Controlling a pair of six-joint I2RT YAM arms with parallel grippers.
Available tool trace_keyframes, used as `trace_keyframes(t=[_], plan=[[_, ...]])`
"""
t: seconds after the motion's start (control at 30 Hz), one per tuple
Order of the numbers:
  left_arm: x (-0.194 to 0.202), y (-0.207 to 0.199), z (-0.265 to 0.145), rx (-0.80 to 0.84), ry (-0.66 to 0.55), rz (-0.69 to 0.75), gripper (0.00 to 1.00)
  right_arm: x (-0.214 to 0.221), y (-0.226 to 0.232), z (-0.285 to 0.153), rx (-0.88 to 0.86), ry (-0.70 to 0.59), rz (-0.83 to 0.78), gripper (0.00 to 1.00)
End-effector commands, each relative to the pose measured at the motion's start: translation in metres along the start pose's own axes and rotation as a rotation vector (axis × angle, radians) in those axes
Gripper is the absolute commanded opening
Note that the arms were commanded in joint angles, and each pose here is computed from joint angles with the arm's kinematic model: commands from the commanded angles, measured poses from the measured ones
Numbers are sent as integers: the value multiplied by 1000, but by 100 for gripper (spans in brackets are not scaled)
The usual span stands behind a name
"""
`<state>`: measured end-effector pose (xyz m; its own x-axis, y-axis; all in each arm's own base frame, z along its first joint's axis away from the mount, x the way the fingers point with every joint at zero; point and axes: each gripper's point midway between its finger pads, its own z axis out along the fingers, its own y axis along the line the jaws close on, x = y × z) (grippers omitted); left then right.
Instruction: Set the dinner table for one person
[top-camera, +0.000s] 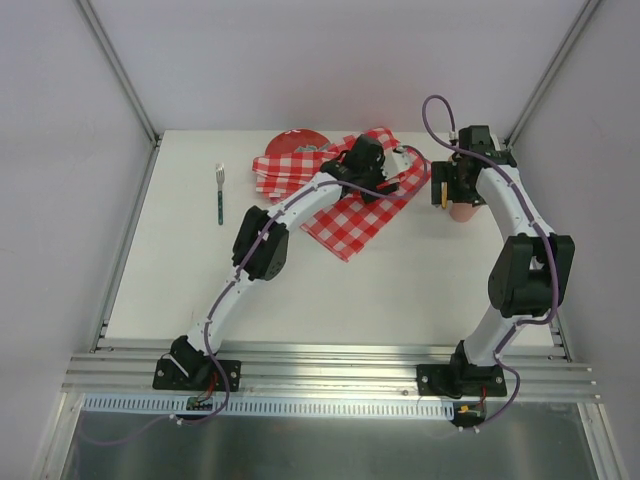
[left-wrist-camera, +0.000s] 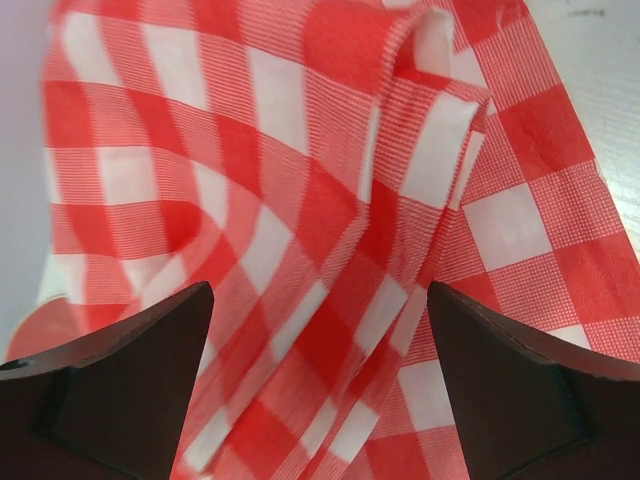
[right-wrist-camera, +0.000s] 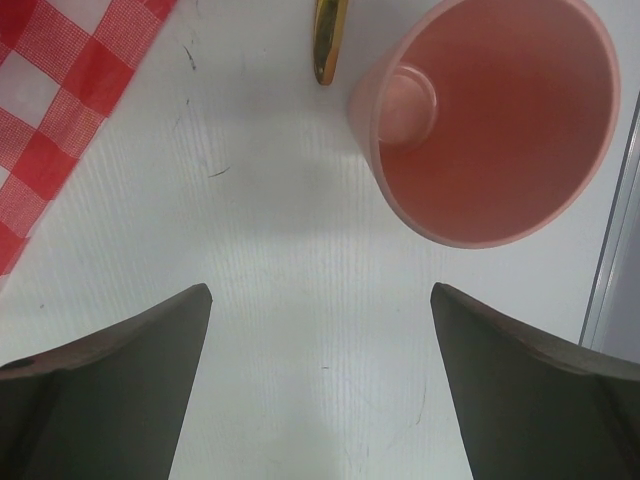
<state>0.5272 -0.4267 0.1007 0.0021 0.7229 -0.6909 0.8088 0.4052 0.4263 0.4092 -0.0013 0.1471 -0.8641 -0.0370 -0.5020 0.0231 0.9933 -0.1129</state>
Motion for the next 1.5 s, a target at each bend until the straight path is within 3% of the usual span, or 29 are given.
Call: trace_keyframes(t=[0.0,0.07,0.1,0.17,0.3,0.33,0.37,0.43,0.47,0.5,0.53,0.57,0.63,0.77,0.87,0.97,1.03,1.13,1.3,1.37,1.4,1.47], plan=[[-10,-12,8,39,-44,-18,89,-6,-5,-7,10,-32,27,97],[-7,-17,11,50,-39,-29,79,-8,-8,-9,20,-39,26,97],[-5,-18,12,55,-37,-30,48,-8,-9,-9,23,-39,27,97],[-4,-11,10,27,-26,-48,0,-6,-11,-9,30,-39,30,97],[5,22,-25,-80,31,-188,0,-1,-11,-10,27,-34,35,97],[30,9,-29,-58,98,-237,0,0,-10,-10,24,-34,37,97],[11,26,-63,-88,63,-256,0,2,-9,-9,18,-30,36,97],[36,14,-90,-63,141,-290,0,8,-1,-7,-26,-11,30,97],[16,25,-127,-77,102,-301,0,11,5,-6,-64,-2,21,97],[20,24,-147,-69,117,-340,0,14,11,-5,-109,6,-2,97],[32,13,-162,-47,152,-361,0,23,38,-6,-263,22,-29,97],[11,19,-197,-52,93,-374,0,26,51,-7,-350,20,-53,97],[20,3,-225,-15,130,-386,0,28,85,-13,-566,0,-88,97],[9,3,-275,-41,100,-359,0,6,123,-4,-690,41,-59,97],[13,7,-274,-51,111,-335,0,-5,160,-4,-814,75,-43,97],[14,10,-262,-42,120,-325,0,-3,204,-24,-936,84,-137,97],[12,12,-253,-32,118,-335,0,10,231,-45,-1026,115,-177,97],[11,15,-234,-4,115,-351,0,32,243,-58,-1027,163,-176,97],[19,39,-197,6,118,-409,0,52,213,-77,-888,78,-206,97],[20,60,-172,-23,110,-429,0,62,195,-74,-825,78,-200,97],[0,83,-174,-62,46,-421,0,62,189,-77,-812,62,-203,97],[8,103,-149,-98,49,-404,0,65,174,-88,-787,37,-213,97]])
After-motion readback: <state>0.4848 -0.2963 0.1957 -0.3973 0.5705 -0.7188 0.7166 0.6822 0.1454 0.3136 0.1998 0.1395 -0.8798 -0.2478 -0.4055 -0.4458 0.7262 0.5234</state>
